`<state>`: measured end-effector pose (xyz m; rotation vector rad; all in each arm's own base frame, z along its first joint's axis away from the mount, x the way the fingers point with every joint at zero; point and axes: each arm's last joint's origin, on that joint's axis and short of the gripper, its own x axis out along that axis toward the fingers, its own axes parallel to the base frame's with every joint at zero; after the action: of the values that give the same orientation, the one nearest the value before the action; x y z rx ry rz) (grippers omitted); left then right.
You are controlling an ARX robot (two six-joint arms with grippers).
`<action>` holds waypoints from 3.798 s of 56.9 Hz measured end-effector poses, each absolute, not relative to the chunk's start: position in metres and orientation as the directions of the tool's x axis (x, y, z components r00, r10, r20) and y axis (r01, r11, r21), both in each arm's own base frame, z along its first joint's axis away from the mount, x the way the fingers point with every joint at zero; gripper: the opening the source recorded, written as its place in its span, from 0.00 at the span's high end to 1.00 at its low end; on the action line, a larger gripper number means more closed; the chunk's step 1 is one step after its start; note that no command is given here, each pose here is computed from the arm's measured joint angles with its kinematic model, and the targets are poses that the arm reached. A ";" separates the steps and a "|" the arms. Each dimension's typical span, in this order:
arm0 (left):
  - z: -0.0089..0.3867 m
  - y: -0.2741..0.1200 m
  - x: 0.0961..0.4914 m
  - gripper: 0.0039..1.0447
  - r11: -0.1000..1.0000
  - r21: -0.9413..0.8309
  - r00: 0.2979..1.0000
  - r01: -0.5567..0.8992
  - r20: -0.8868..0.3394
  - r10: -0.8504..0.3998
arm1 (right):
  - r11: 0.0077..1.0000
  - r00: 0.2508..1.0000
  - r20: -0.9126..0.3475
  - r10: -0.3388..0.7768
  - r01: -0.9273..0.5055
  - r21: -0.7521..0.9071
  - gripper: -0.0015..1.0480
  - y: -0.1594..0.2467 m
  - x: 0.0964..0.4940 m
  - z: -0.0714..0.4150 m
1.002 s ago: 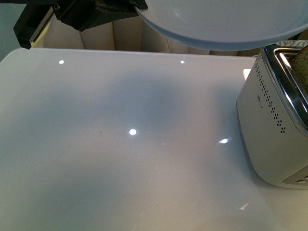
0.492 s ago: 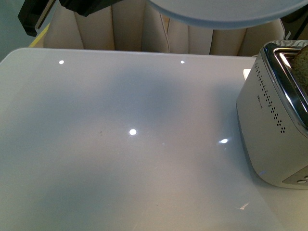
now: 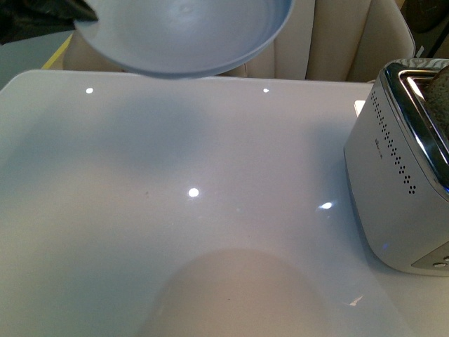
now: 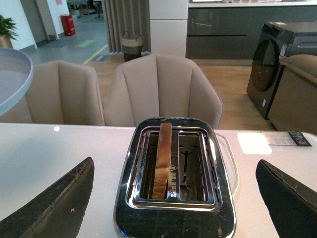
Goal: Left arm holds plate, right arm toasts bread
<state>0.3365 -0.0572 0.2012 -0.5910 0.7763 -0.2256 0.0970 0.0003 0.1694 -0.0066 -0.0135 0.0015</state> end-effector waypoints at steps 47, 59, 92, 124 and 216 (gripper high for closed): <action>0.060 0.077 0.310 0.97 0.819 -0.501 0.620 -0.280 -0.746 -0.244 | 1.000 1.000 0.014 0.002 -0.001 -0.007 0.08 0.000 0.097 0.169; 0.028 0.090 0.302 0.97 0.822 -0.490 0.574 -0.292 -0.777 -0.259 | 1.000 1.000 0.014 0.002 -0.001 -0.007 0.08 0.000 0.097 0.169; -0.019 0.105 0.304 0.97 0.850 -0.471 0.537 -0.235 -0.792 -0.290 | 1.000 1.000 0.014 0.002 -0.001 -0.007 0.08 0.000 0.097 0.169; -0.025 0.105 0.304 0.57 0.862 -0.450 0.510 -0.235 -0.812 -0.285 | 1.000 1.000 0.014 0.001 -0.001 -0.007 0.08 0.000 0.097 0.169; 0.213 -0.021 0.203 0.76 1.000 -0.023 1.000 0.000 -0.013 0.000 | 1.000 1.000 0.014 0.001 -0.001 -0.007 0.08 0.000 0.097 0.169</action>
<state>0.2032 -0.0211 0.2130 -0.0230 0.0131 0.0002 0.0969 0.0003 0.1694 -0.0066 -0.0143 0.0011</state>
